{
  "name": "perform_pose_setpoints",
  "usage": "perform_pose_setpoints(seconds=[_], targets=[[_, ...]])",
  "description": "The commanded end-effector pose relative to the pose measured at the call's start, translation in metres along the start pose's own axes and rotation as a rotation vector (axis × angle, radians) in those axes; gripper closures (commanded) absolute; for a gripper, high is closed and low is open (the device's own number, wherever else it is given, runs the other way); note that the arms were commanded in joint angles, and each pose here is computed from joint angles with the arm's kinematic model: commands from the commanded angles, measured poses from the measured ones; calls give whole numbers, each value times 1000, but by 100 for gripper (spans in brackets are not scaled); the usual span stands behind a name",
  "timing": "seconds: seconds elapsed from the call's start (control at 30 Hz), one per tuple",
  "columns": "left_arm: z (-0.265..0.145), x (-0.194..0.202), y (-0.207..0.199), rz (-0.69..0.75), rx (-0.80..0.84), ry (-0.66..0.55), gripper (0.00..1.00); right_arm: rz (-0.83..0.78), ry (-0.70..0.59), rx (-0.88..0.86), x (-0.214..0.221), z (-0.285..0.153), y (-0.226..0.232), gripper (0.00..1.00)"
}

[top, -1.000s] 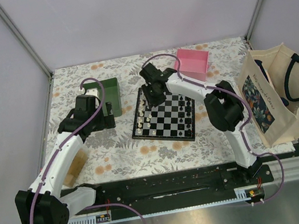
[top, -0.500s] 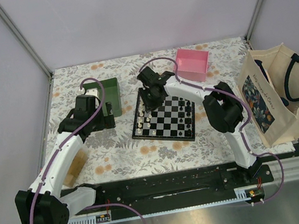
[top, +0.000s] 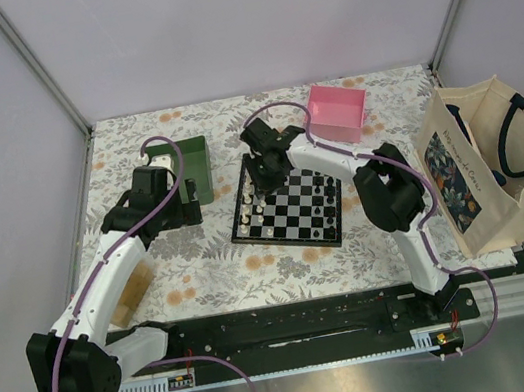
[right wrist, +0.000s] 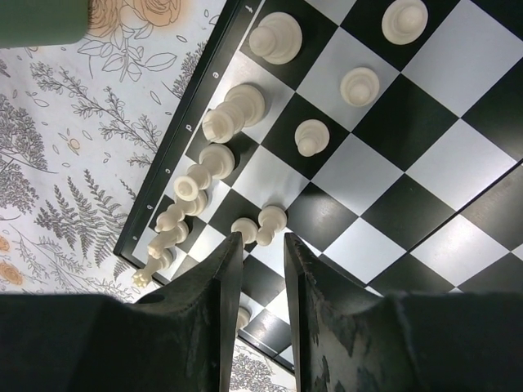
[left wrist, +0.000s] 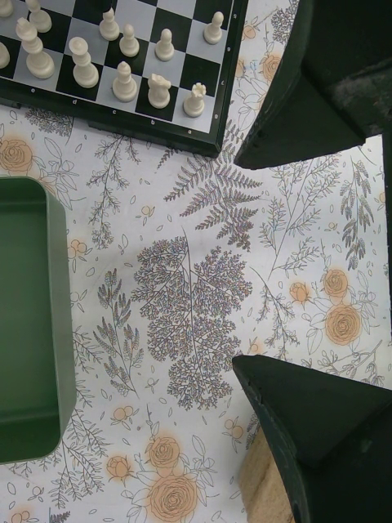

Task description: Set up the chess pieces on the board

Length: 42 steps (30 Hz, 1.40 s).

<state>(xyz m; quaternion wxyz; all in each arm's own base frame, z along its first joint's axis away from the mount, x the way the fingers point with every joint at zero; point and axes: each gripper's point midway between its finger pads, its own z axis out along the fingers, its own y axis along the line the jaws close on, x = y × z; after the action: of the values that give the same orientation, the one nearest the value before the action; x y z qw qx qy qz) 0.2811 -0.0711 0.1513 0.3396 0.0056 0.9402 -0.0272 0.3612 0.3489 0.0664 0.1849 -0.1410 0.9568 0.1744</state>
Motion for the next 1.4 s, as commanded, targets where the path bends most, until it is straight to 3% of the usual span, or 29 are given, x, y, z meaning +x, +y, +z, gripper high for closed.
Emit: perform_pose_setpoints(seconds=[0.0, 0.27, 0.7, 1.37], targets=[[-3, -13, -4, 3, 21, -41, 1, -6, 9, -16, 3, 7, 7, 64], [-3, -13, -3, -1, 20, -38, 1, -8, 14, -8, 5, 11, 6, 65], [-3, -12, -3, 1, 20, -38, 1, -8, 17, -11, 4, 13, 6, 77], [-3, -13, -2, 4, 17, -39, 1, -2, -26, 23, -14, 22, 5, 80]])
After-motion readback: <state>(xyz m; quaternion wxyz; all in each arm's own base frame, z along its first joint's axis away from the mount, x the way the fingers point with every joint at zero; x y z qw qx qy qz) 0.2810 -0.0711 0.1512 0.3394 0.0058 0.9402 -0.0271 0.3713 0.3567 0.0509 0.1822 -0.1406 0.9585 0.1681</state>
